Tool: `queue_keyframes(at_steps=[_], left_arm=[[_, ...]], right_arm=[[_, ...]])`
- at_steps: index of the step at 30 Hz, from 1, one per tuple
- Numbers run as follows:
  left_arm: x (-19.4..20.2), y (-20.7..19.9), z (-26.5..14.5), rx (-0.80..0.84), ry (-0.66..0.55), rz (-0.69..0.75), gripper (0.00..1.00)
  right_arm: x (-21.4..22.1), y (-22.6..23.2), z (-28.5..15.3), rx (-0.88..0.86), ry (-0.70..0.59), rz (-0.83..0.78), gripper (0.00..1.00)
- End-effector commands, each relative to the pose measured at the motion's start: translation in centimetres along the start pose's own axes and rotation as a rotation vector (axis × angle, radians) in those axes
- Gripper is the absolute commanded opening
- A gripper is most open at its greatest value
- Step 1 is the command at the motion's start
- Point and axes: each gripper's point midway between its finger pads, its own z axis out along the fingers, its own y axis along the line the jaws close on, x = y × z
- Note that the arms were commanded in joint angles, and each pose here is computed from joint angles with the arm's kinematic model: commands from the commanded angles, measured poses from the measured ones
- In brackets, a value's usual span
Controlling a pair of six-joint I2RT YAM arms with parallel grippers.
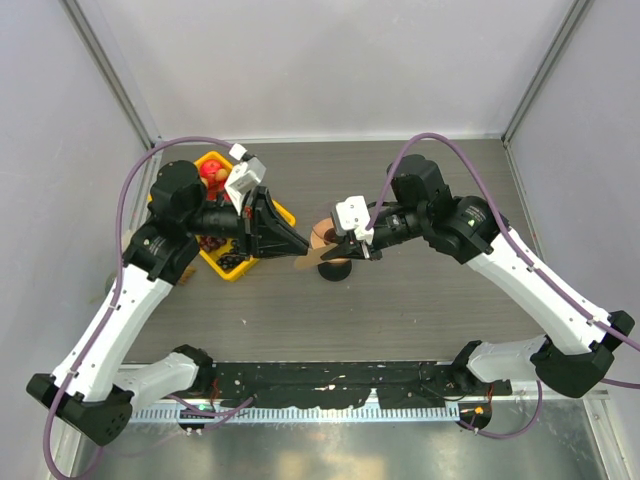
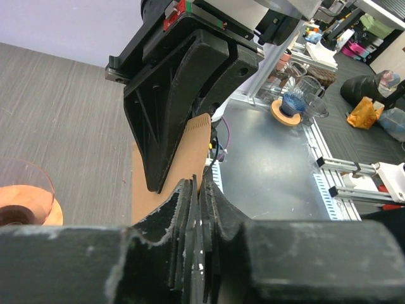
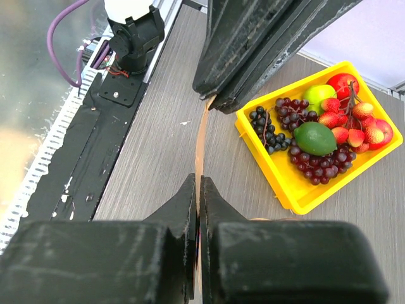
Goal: Place the coffee filter in the dripper
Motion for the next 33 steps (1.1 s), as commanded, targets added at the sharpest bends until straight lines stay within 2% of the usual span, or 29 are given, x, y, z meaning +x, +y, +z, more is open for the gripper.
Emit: queue_keyframes(at_steps=[1, 3, 33], left_arm=[[-1.0, -0.4, 0.2, 0.017, -0.017, 0.045, 0.13], [-0.9, -0.4, 0.2, 0.02, -0.015, 0.043, 0.0], [1.1, -0.1, 0.8, 0.08, 0.02, -0.013, 0.0]], right_arm=[[-1.6, 0.0, -0.4, 0.017, -0.041, -0.05, 0.05], [-1.5, 0.0, -0.4, 0.018, -0.039, -0.052, 0.05], [-1.6, -2.0, 0.1, 0.091, -0.027, -0.15, 0.05]])
